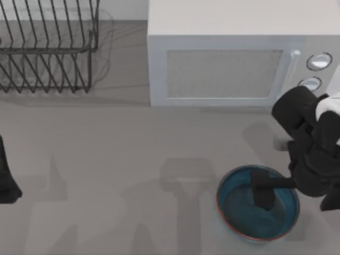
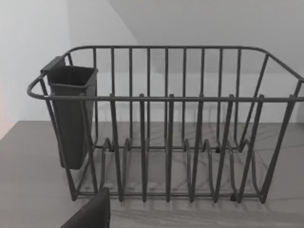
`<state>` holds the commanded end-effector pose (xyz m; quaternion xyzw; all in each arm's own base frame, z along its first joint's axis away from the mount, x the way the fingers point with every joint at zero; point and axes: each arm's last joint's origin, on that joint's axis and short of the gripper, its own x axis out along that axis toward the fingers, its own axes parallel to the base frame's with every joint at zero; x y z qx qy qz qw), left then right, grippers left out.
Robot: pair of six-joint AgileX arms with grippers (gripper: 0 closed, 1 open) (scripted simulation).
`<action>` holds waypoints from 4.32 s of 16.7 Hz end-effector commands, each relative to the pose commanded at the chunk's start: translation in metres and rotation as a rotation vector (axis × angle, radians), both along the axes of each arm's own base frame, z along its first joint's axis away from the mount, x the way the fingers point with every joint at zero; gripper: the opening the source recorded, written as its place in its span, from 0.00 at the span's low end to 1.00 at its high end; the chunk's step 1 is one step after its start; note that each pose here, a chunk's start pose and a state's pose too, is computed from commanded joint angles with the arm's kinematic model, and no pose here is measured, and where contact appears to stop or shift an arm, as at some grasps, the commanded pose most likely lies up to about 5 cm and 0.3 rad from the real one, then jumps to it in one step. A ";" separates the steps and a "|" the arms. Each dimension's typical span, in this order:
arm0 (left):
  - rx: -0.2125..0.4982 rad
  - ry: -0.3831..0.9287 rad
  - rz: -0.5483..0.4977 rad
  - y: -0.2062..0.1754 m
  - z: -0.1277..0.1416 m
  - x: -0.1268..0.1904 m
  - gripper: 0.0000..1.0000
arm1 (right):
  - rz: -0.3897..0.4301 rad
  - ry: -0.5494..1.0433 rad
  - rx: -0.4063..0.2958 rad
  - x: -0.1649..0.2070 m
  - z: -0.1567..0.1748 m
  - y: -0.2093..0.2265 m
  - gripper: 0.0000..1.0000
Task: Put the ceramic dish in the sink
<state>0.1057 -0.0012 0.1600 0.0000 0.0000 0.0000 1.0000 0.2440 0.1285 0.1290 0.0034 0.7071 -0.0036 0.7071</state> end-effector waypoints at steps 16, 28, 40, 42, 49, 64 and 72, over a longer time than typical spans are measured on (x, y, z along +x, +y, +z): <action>0.000 0.000 0.000 0.000 0.000 0.000 1.00 | 0.000 0.000 0.000 0.000 0.000 0.000 0.00; 0.000 0.000 0.000 0.000 0.000 0.000 1.00 | -0.001 -0.008 0.004 0.009 0.029 0.006 0.00; 0.000 0.000 0.000 0.000 0.000 0.000 1.00 | 0.000 -0.001 0.000 0.000 0.151 0.000 0.00; 0.000 0.000 0.000 0.000 0.000 0.000 1.00 | 0.002 0.002 -0.001 0.000 0.149 0.001 0.00; 0.000 0.000 0.000 0.000 0.000 0.000 1.00 | -0.131 -0.016 0.061 0.023 0.118 -0.037 0.00; 0.000 0.000 0.000 0.000 0.000 0.000 1.00 | -0.303 -1.031 0.184 0.044 0.017 -0.238 0.00; 0.000 0.000 0.000 0.000 0.000 0.000 1.00 | -0.017 -1.547 -0.004 0.024 0.076 -0.264 0.00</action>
